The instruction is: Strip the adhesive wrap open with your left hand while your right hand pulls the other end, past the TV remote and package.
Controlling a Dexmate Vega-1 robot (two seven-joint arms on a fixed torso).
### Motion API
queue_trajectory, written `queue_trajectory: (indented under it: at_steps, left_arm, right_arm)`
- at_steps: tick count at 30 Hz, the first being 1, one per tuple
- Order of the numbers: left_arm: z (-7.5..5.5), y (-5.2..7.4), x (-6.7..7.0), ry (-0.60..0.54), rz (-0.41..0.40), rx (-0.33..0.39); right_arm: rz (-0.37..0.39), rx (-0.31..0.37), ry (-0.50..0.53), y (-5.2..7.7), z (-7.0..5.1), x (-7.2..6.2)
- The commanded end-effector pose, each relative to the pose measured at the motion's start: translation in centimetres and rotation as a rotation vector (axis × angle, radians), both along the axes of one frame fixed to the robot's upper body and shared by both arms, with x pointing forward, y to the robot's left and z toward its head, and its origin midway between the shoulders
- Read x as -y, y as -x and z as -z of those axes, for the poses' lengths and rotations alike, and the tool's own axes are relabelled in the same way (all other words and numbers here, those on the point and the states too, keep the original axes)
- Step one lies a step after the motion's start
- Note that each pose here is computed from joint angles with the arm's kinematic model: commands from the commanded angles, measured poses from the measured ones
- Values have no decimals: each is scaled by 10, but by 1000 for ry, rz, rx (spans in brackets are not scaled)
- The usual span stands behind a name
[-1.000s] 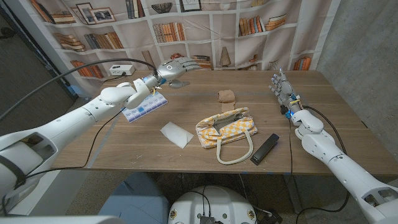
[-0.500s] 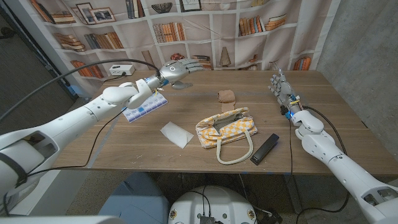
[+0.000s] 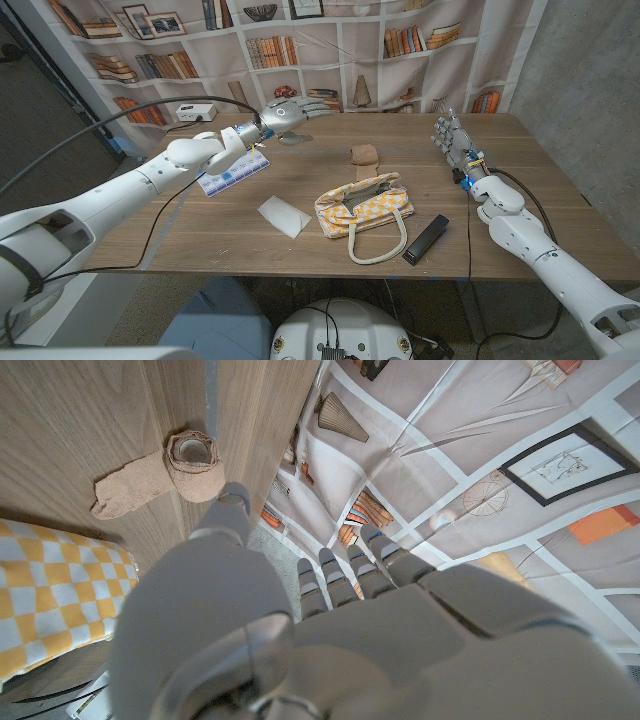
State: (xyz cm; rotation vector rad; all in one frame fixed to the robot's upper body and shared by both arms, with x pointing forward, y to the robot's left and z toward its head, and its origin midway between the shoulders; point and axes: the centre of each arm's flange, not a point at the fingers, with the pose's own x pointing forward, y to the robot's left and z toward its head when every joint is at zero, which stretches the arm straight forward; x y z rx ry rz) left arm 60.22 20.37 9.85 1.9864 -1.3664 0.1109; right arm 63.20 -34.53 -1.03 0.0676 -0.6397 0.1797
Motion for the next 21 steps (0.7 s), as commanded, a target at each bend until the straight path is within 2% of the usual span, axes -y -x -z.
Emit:
queue_trajectory:
  at_steps: [1, 4, 8, 12, 17, 21]
  left_arm:
    - [4, -5, 5, -20, 28, -17]
    - [2, -10, 6, -48, 30, -22]
    - [-2, -18, 6, -41, 34, -29]
    - [-2, -24, 11, -64, 43, -38]
    - [-4, -28, 18, -109, 55, -40]
    - [-5, -28, 18, -129, 59, -39]
  right_arm:
    - [-6, -12, 79, 6, -4, -7]
    - [3, -9, 95, 7, -3, -7]
    - [1, -8, 59, 9, 0, -6]
    - [3, -4, 61, 11, 0, -3]
    - [18, -5, 61, 15, 5, 3]
    - [24, -2, 49, 16, 10, 4]
